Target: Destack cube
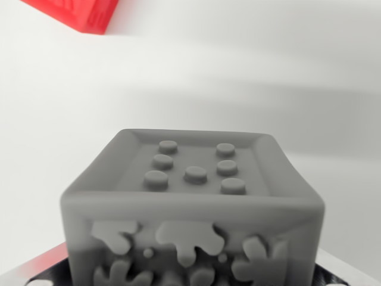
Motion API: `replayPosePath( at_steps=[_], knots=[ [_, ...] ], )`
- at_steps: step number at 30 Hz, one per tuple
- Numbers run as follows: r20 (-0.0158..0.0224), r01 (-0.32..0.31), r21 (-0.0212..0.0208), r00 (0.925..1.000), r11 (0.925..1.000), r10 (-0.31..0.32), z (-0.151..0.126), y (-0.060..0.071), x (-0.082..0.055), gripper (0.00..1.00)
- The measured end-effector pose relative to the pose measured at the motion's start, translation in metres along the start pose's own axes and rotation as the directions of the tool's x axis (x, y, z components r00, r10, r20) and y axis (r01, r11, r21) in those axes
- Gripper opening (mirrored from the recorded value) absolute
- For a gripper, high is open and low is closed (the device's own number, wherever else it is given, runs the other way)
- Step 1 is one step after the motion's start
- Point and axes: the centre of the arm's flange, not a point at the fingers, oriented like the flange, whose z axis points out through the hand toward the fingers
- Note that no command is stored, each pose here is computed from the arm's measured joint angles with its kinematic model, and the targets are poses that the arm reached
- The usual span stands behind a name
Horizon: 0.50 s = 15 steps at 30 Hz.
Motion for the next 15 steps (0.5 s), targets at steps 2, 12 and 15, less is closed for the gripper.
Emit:
replayPosePath(
  at_steps=[2, 12, 15],
  knots=[
    [-0.0002, 0.013, 0.0002, 0.9999, 0.9999, -0.013, 0.001, 0.004, 0.0, 0.0],
    [0.0001, 0.076, 0.0003, 0.9971, 0.9971, -0.076, 0.005, 0.022, -0.002, 0.0],
    [0.0001, 0.094, 0.0004, 0.9955, 0.9955, -0.094, 0.006, 0.027, -0.003, 0.0]
  ],
)
